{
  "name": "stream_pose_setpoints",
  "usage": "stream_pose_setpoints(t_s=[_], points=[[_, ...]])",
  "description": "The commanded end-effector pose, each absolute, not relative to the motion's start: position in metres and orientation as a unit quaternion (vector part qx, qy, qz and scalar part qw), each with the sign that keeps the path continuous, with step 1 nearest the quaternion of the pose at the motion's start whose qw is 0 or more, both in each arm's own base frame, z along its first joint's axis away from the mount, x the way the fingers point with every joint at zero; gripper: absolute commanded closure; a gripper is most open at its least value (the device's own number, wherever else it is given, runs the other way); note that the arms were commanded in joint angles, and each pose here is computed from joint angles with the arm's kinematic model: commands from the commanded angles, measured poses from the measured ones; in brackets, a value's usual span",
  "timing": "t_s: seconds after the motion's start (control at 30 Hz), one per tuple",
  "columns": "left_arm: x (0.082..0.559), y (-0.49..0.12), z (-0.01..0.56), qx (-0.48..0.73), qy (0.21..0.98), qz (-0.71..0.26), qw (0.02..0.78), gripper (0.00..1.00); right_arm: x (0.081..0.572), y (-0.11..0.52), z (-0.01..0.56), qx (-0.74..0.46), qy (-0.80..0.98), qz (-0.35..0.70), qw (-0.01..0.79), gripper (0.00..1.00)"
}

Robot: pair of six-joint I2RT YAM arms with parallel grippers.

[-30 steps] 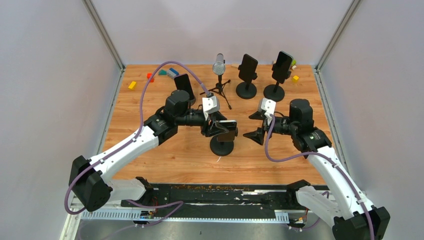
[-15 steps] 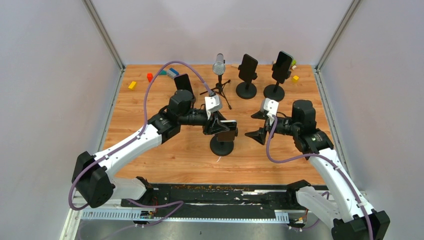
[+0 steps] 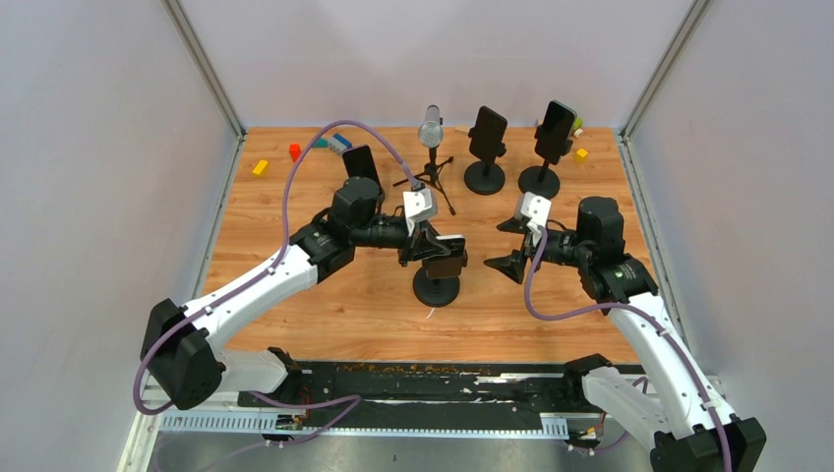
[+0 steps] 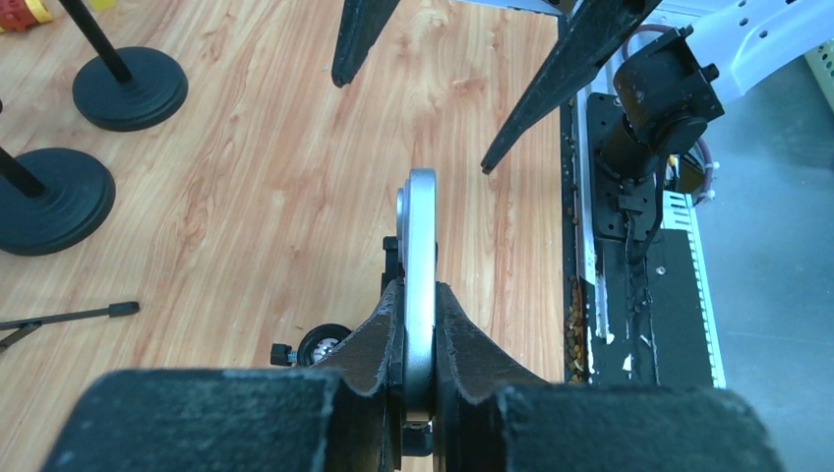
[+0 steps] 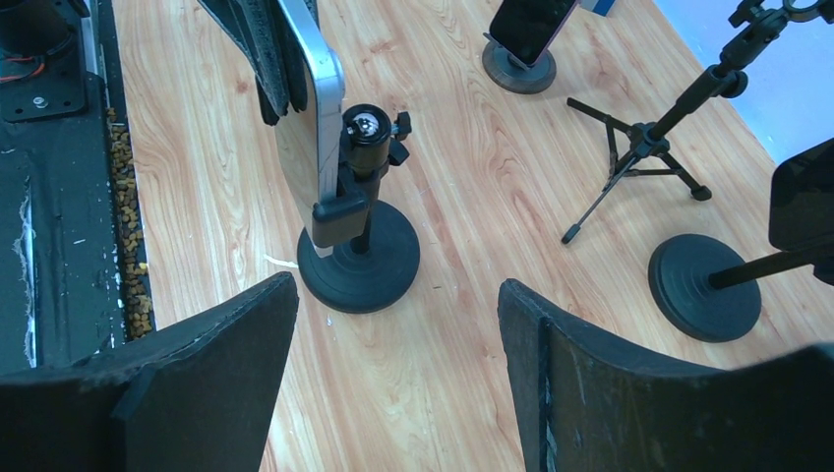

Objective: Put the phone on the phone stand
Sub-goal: Pick up the phone stand with the phone at the center of the board, then place the phone stand with the phone at the center of the board.

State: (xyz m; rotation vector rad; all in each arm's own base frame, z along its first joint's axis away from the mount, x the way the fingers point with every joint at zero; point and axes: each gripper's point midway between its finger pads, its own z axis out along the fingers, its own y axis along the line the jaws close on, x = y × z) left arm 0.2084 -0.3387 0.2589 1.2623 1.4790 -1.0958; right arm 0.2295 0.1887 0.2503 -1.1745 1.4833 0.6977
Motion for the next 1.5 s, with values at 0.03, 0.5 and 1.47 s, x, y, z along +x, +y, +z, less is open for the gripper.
stream_pose_setpoints(t_s=[0.03,0.5,1.47], points=[[0.210,-0.328,0.303,0.513,0.565,-0.418,0.493,1.00,0.232,0.186,0.262,-0.496,0.607,0.277,0.556,0.25],[0.250,-0.256,0.354,0.447,0.580,-0.352,0.583,1.00,0.234,0.186,0.262,-0.494,0.609,0.279,0.554,0.25],[0.418,-0.064,0.382,0.309,0.670,-0.201,0.644,1.00,0.236,0.183,0.259,-0.496,0.614,0.270,0.552,0.24]])
